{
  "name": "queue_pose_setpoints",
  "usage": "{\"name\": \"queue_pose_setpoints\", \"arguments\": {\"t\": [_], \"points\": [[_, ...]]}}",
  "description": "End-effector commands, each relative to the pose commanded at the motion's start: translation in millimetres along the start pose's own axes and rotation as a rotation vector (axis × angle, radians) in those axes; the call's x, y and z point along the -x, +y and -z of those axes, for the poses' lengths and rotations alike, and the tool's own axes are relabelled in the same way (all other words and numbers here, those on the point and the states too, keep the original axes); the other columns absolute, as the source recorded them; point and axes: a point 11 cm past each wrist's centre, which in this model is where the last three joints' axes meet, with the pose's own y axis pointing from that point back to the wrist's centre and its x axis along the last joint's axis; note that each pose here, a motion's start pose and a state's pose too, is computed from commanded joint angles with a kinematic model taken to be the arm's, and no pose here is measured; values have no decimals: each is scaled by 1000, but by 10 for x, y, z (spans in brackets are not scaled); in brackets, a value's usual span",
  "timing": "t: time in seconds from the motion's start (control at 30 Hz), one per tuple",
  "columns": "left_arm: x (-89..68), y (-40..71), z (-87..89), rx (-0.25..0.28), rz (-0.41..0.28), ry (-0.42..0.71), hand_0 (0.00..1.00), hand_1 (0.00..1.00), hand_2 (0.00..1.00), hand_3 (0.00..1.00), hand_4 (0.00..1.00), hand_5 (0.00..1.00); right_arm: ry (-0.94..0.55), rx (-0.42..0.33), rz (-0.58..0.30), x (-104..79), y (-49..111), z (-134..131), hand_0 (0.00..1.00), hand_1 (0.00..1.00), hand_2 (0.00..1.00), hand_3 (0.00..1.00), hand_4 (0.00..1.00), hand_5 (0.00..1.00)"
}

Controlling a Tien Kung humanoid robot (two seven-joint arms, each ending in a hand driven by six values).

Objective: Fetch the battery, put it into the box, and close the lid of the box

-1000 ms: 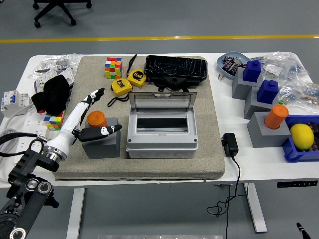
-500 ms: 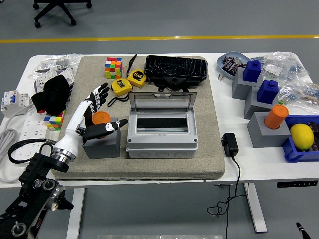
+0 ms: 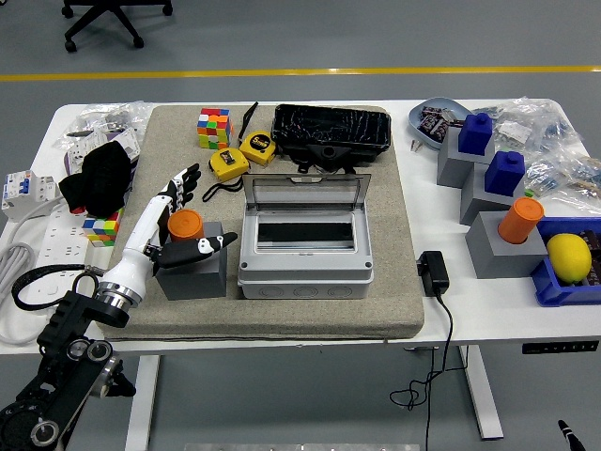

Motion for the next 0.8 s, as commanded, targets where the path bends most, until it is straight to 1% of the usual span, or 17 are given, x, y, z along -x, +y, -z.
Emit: {"name": "queue_pose_setpoints", "arguments": {"t": [0.17,0.2,0.37,0.4,0.57,0.6,0.77,0.8], "points": [[-9,-5,15,-4,-18,-10,924,937,927,884,998,88,0,0,0,-4,0,-2,927,797,744,779,998,998],[-10,-5,19,-6,-20,-12,865,863,803,805,998,80,0,0,0,-5,0,-2,927,796,744,779,998,998],[-16,-5,41,-12,-31,-16,865,863,803,805,998,80,-1,0,0,-6,0,-2,927,796,744,779,998,998],[-19,-6,39,-12,-34,-15,749,778,701,716,998,61,-2,0,0,-5,0,-2,924,796,744,779,998,998],[-22,-14,34,-10,-38,-5,749,778,701,716,998,61,-3,-2,0,-7,-1,7,924,796,744,779,998,998],[-21,-15,34,-10,-38,-3,673,716,643,682,998,38,-3,-2,0,-7,-1,9,922,795,744,778,998,998],[-12,-20,43,-10,-43,22,673,716,643,682,998,38,-5,-4,0,-8,-1,19,922,795,744,778,998,998],[-10,-21,46,-11,-42,25,624,664,571,654,998,8,-5,-5,0,-8,-1,20,920,795,744,778,998,998]]}}
